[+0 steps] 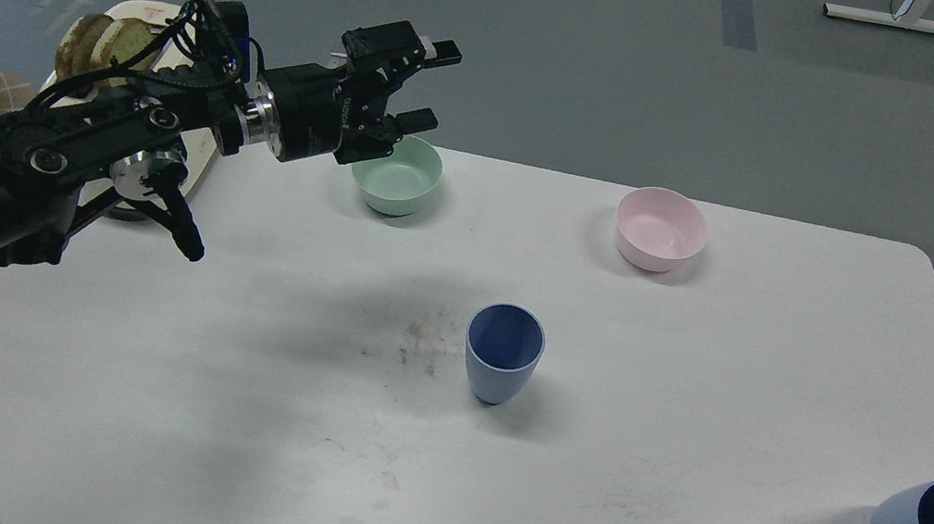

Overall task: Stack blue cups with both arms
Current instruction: 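Reach the right gripper to the other blue cup and grasp it, then lift the blue cup with the right gripper over the center cup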

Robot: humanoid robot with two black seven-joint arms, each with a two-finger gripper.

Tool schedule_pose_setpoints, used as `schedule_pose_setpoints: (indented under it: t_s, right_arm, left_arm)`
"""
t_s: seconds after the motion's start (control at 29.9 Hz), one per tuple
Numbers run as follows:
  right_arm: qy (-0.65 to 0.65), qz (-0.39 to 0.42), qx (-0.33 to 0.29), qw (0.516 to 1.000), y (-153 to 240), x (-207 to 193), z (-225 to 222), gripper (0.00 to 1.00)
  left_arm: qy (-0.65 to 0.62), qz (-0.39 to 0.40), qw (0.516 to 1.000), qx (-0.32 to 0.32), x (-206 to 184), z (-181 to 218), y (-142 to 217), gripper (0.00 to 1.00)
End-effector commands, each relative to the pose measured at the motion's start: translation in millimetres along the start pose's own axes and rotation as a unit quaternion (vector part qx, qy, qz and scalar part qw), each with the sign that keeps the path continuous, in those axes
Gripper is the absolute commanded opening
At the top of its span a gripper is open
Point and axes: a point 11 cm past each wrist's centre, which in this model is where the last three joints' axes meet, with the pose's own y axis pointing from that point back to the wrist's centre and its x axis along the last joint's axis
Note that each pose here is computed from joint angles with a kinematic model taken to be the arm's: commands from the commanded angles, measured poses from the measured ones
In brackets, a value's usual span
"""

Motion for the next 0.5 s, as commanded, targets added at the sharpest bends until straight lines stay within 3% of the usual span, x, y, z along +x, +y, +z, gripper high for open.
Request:
schedule_pose_setpoints:
  t_s: [0.0, 0.13, 0.27, 0.47]
  right_arm:
    - [0.001, 0.007, 0.004, 1.000, 3, 5, -4, 0.00]
    - [0.012, 0.022, 0.025, 0.999, 11, 18, -21, 0.00]
    - [0.046, 0.055, 0.048, 0.996, 42, 69, -53, 0.00]
    - [0.140, 0.103, 0.082, 0.981, 52, 145, -115, 0.00]
  left_arm:
    - [0.001, 0.000, 1.000, 0.000, 0, -1, 0, 0.95]
    - [0.001, 0.000, 1.000, 0.000, 0, -1, 0, 0.95]
    - [0.001, 0.000, 1.000, 0.002, 0, -1, 0, 0.95]
    - [0.000, -0.001, 1.000, 0.001, -1, 0, 0, 0.95]
